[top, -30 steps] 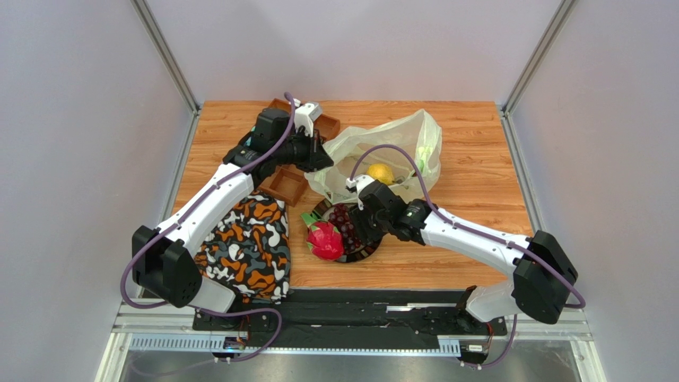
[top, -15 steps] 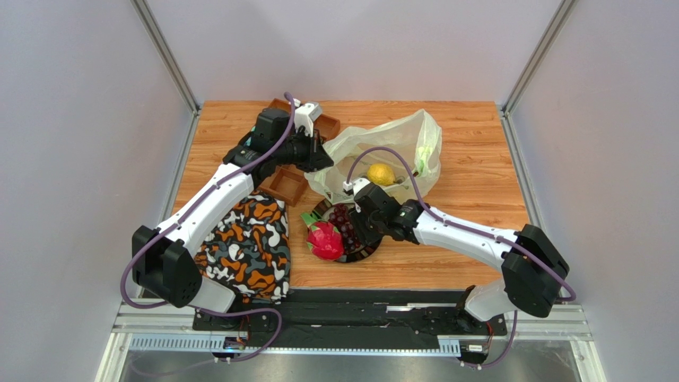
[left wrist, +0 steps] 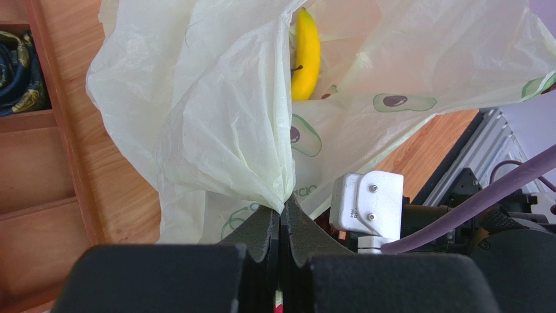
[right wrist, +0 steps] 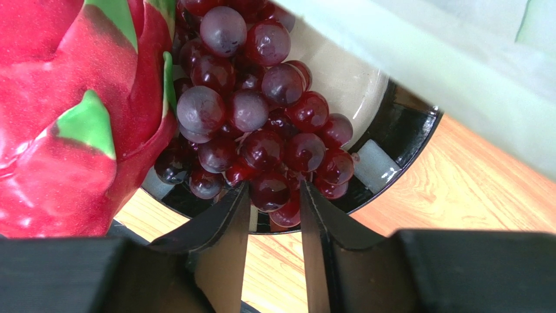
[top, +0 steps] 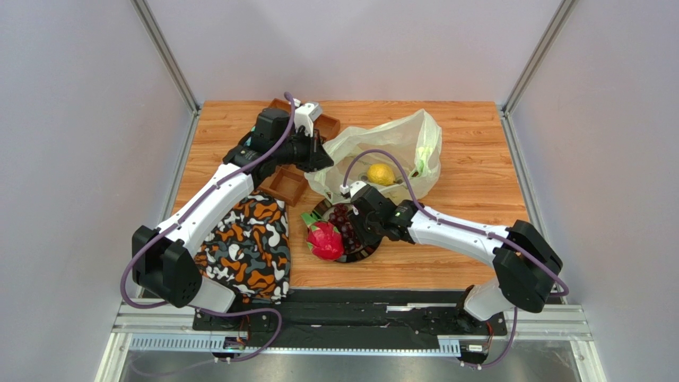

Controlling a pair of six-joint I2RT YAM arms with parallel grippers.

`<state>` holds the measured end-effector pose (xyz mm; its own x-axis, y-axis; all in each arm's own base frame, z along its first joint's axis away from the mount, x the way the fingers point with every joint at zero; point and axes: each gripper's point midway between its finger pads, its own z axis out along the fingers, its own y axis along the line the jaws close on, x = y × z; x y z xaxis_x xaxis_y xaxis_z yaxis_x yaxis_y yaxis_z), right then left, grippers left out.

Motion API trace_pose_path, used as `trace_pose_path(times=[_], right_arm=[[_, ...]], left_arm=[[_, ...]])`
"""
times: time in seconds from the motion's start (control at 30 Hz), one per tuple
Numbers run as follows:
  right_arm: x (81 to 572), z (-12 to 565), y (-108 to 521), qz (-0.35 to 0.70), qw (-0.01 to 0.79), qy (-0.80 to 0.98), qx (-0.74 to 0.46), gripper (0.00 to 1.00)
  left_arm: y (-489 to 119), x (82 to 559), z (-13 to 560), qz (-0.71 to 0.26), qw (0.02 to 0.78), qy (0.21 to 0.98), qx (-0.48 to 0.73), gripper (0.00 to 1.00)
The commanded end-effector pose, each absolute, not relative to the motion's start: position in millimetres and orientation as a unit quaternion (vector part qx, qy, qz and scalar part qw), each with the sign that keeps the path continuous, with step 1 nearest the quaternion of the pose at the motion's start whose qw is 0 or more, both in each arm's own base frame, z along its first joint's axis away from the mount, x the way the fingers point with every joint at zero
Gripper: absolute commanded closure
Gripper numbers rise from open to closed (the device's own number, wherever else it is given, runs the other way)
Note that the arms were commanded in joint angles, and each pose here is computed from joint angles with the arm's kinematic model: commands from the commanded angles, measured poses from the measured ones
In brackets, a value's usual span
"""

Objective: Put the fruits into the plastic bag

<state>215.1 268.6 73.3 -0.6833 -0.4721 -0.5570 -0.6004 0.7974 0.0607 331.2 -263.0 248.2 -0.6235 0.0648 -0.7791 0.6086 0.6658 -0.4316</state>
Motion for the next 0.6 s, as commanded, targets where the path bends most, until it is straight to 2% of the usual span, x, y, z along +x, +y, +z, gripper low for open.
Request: trace_pose_path(times=[0.0,0.1,0.27,0.43,0.57], right_arm=[[229.9,90.3,281.3,0.124,0.304,0.897,-0.295,0.66],[230.0,90.2,280.7,0.122,0.305,0.898,-0.294,0.71],[232.1,93.9,274.7,0.109,0.311,0.899,-0.289,0.87],[238.2,106.0,264.4,0.086,0.33,0.899,-0.276,0.99],[243.1,118.7,255.8,0.07,0.348,0.897,-0.263,1.0]], left_arm=[[-264.1,330.6,262.6,-0.366,0.401,0.814,0.205,1.0],[-263.5,330.8,263.6,-0.365,0.402,0.814,0.205,1.0],[-263.7,329.8,262.9,-0.366,0.401,0.814,0.205,1.0],[-263.8,329.4,263.5,-0.366,0.402,0.814,0.206,1.0],[-263.5,329.4,264.1,-0.366,0.402,0.814,0.206,1.0]])
